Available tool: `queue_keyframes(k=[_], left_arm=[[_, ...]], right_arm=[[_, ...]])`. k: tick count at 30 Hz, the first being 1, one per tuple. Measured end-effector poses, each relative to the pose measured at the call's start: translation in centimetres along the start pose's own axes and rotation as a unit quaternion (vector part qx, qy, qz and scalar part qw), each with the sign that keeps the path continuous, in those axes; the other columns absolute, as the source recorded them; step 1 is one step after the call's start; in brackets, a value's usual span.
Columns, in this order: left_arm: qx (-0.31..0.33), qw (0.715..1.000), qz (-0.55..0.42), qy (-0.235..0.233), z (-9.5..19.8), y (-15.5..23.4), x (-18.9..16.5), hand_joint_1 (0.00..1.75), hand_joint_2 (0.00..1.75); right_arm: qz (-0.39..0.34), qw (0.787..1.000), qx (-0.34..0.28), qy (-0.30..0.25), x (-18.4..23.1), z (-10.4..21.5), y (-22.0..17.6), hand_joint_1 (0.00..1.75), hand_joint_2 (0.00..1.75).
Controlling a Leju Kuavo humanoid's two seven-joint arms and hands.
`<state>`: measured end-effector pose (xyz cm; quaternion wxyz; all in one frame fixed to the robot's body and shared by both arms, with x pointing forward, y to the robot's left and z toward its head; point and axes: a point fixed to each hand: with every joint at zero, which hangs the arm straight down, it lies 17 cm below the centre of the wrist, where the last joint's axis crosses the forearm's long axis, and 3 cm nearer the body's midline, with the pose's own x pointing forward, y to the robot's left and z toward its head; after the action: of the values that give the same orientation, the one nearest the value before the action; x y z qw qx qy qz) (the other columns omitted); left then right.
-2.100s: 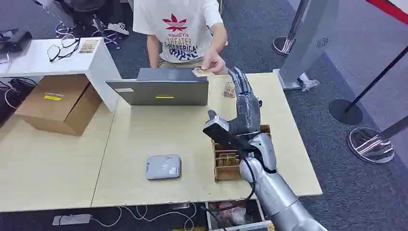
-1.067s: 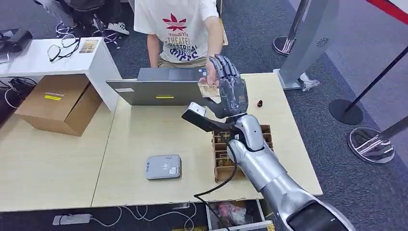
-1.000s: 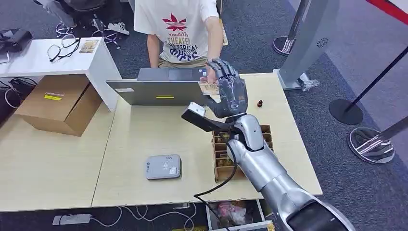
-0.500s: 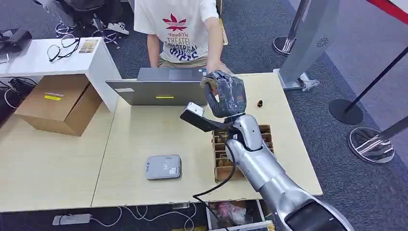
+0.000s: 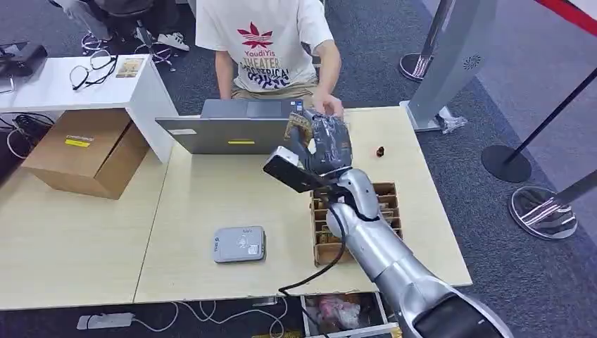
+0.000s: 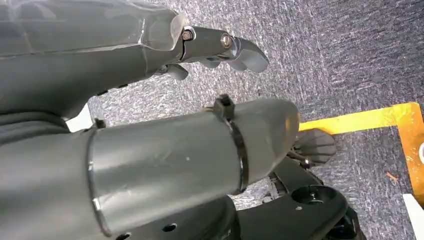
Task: Pass the card to the sensor for recognition and then transmit it.
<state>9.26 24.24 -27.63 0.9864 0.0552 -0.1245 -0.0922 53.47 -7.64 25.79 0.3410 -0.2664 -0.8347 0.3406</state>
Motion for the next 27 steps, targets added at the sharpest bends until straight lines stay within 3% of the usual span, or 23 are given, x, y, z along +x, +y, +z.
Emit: queue_keyframes(k=[5,14,27], left_arm=[[-0.003,1.0,0.0,0.0,0.0,0.0,-0.1,0.0,0.0],[-0.005,1.0,-0.002,0.001,0.0,0.0,-0.1,0.0,0.0],[-0.004,1.0,-0.006,0.004,0.0,0.0,-0.1,0.0,0.0]], right_arm=[[-0.108,0.992,0.057,0.017,1.3,1.3,2.9,1.75,1.75],[-0.255,0.955,0.148,0.028,4.5,4.1,7.2,1.75,1.75],[-0.286,0.929,0.233,0.025,6.7,7.5,11.9,1.75,1.75]])
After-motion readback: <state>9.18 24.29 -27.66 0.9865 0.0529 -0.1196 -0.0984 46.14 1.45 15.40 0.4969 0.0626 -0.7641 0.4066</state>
